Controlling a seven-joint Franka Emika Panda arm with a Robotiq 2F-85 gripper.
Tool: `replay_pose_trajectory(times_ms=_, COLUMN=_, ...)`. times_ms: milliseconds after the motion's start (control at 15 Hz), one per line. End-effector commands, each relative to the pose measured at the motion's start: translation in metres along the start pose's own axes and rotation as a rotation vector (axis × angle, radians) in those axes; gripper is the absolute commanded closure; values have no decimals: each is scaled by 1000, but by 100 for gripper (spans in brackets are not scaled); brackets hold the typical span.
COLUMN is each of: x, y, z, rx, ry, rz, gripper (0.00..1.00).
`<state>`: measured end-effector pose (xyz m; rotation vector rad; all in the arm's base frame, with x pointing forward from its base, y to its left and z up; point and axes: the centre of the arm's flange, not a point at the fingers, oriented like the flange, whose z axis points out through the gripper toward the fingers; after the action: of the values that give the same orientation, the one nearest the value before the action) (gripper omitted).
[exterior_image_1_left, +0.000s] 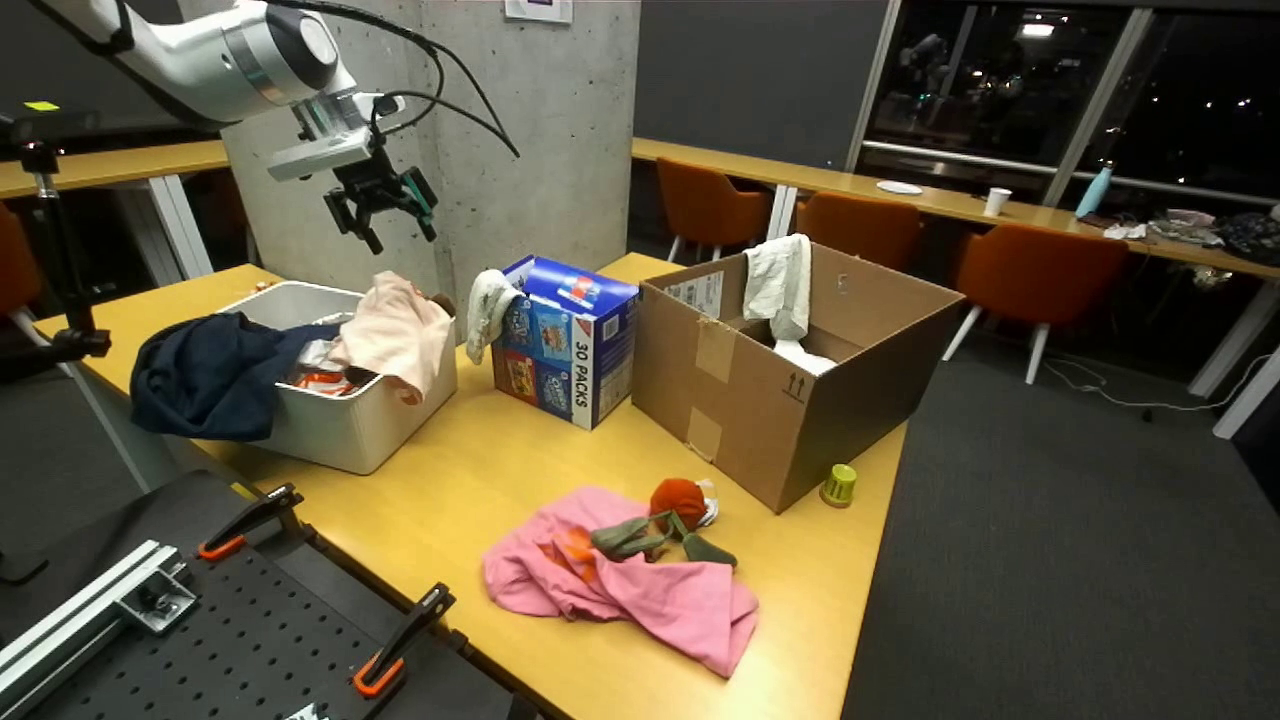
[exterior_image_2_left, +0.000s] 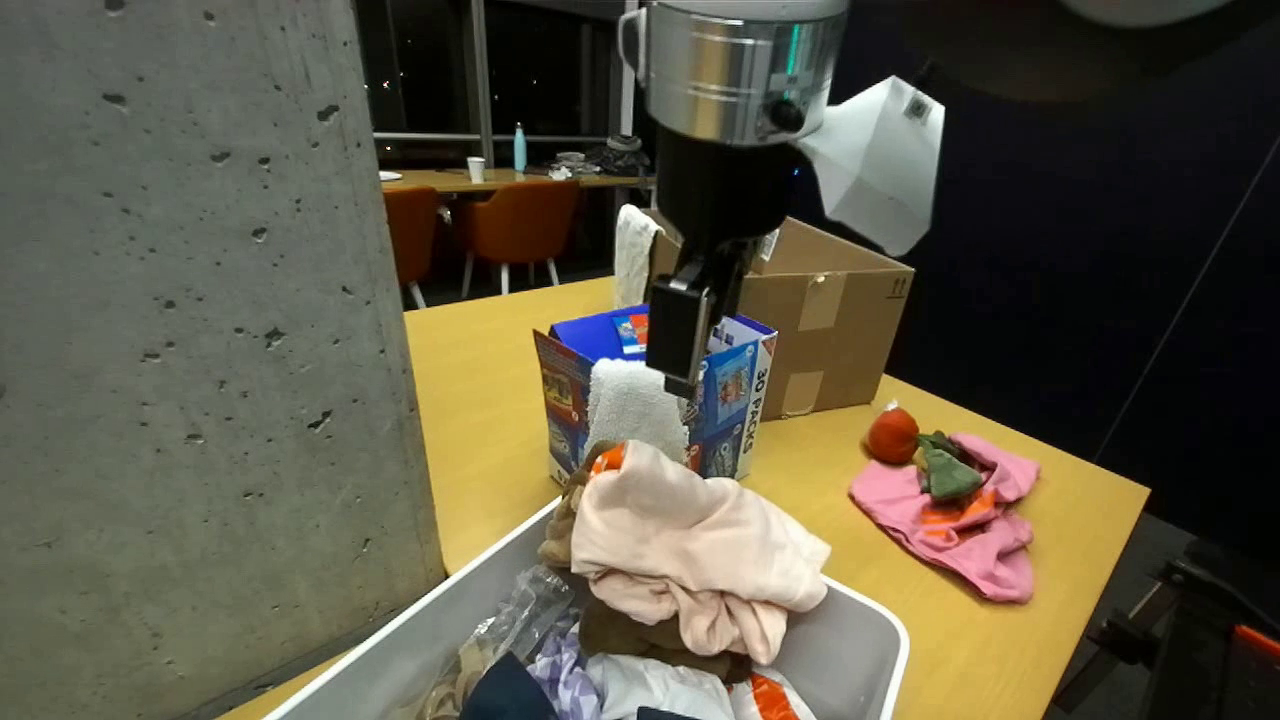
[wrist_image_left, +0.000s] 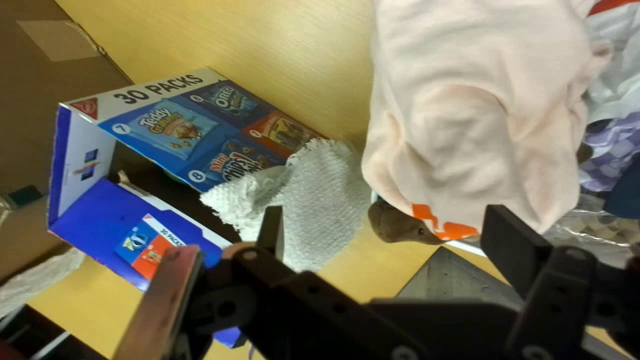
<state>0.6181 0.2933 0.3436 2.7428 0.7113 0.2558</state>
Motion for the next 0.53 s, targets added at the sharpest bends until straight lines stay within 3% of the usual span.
replay_pose_trajectory(times_ms=0, x=-37, y=39, z=15, rx=-17, ry=46, rz=109, gripper=0)
replay_pose_trajectory(times_ms=200, x=-64, y=68, z=32, rx=0, ry=82, rz=192, gripper=0)
replay_pose_trajectory(times_ms=467, x=-71, y=91, z=65, rx=9, ry=156, rz=235, gripper=0)
